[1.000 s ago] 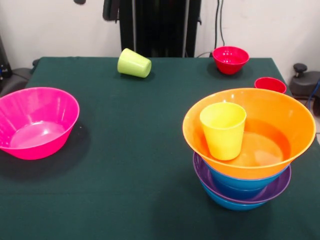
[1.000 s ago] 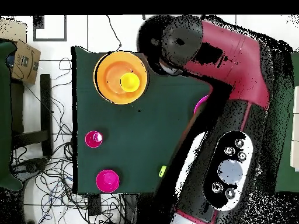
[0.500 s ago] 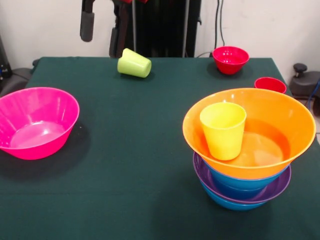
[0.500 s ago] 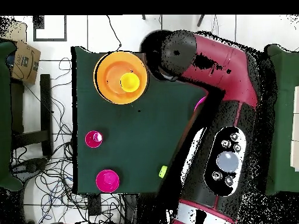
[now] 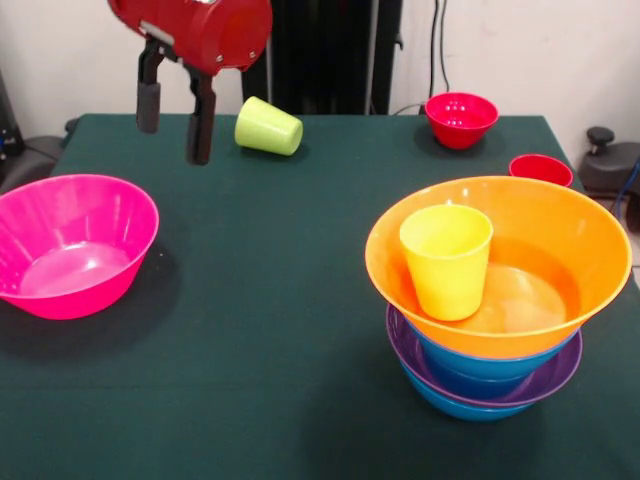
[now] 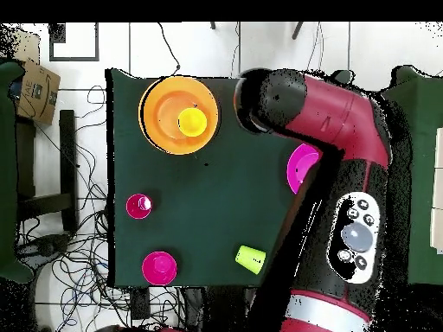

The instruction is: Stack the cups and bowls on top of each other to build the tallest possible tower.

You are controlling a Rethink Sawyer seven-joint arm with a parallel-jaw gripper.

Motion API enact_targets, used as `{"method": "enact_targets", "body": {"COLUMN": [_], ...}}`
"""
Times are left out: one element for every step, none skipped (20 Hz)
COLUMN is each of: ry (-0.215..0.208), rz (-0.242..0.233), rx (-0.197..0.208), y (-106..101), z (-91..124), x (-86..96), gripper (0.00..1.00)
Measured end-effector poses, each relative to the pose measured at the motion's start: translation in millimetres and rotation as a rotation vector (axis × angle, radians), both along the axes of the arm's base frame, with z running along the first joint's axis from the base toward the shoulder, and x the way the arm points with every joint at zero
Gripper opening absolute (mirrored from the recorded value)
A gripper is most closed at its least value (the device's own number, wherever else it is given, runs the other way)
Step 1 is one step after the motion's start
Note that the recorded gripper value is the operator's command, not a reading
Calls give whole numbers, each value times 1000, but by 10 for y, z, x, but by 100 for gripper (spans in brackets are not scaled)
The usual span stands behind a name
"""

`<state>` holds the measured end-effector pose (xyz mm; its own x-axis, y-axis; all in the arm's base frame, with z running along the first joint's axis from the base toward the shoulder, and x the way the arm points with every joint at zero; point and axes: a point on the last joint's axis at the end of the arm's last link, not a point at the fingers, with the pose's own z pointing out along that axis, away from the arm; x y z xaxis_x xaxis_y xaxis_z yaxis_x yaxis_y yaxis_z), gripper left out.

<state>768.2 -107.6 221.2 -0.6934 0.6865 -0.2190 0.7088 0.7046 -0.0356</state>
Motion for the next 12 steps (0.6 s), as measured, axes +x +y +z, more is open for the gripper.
{"method": "enact_targets", "body": {"ry": [0,0,-2,-4,-5,-4,-4,-4,-3,1,4,7], "rz": [1,2,7,16,25,37,45,53,67,90,109,124], "rx": [4,8,12,15,18,19,19,20,20,21,20,20], "y": [-33,-66,-129,-176,-222,-263,-285,-307,-333,-369,-390,-403], "z": [-20,-40,-73,-100,-127,-151,-163,-175,-192,-225,-252,-273], "x": [-15,-30,-54,-70,-86,-106,-116,-127,-139,-156,-170,-180], "gripper": [100,100,100,100,100,100,100,100,100,100,100,100]}}
